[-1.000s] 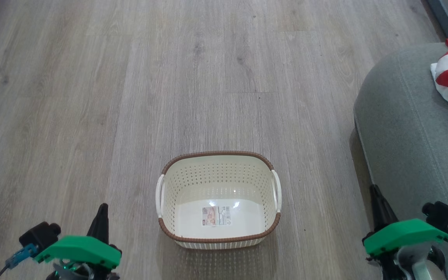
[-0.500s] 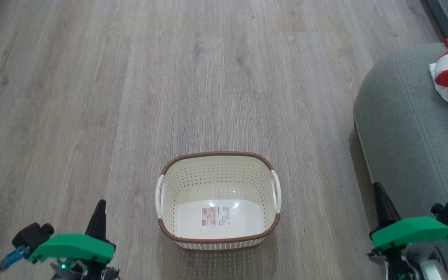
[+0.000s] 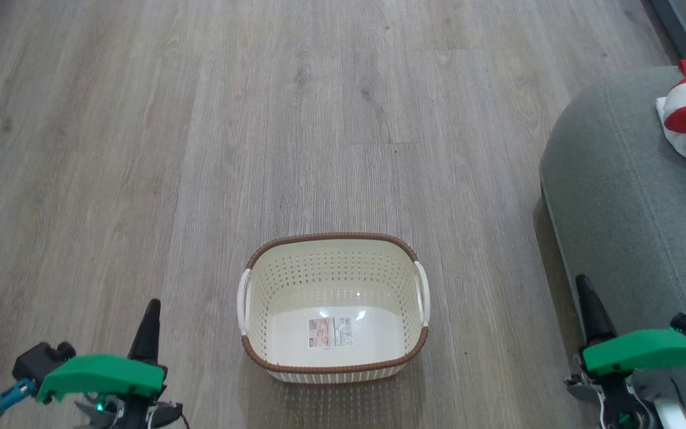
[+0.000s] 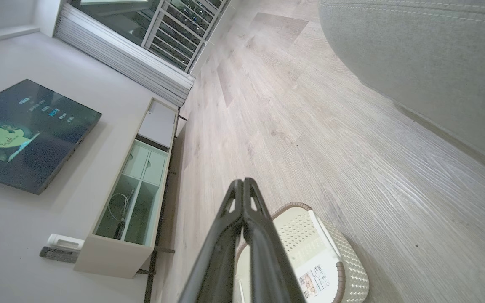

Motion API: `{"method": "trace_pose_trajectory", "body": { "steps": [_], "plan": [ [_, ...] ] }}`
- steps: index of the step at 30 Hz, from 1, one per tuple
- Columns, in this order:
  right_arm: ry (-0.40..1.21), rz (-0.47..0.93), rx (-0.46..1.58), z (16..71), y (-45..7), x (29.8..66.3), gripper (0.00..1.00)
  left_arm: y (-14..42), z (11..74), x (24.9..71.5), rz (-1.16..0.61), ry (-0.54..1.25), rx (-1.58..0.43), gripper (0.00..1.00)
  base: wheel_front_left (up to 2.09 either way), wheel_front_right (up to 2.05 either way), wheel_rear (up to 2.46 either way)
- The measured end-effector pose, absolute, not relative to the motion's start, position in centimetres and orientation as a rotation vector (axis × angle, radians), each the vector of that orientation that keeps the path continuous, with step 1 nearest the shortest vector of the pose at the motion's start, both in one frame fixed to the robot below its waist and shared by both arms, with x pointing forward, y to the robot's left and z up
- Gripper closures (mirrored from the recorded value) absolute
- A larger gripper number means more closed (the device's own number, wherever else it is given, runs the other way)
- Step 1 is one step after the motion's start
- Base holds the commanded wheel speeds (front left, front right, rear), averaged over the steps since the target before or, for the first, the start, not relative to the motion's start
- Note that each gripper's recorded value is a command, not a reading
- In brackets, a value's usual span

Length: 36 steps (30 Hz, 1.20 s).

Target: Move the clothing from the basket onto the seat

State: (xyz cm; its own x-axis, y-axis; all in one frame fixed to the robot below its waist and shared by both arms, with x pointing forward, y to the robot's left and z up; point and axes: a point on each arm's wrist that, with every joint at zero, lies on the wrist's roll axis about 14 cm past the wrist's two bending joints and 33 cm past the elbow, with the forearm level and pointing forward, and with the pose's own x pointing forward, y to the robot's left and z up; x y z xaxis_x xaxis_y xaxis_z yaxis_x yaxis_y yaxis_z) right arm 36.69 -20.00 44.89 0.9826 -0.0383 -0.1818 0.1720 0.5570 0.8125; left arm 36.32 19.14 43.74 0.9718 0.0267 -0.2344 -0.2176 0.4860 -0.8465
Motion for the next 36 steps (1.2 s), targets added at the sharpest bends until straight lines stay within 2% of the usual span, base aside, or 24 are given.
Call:
{"method": "trace_pose_trajectory", "body": {
  "steps": [36],
  "plan": [
    [0.09, -0.123, 1.407, 46.5, -20.6, 37.0, 1.0, 18.9, 46.3, 37.1, 0.098, 0.134, -1.429, 1.0, 0.0, 0.0, 0.0]
  ]
}}
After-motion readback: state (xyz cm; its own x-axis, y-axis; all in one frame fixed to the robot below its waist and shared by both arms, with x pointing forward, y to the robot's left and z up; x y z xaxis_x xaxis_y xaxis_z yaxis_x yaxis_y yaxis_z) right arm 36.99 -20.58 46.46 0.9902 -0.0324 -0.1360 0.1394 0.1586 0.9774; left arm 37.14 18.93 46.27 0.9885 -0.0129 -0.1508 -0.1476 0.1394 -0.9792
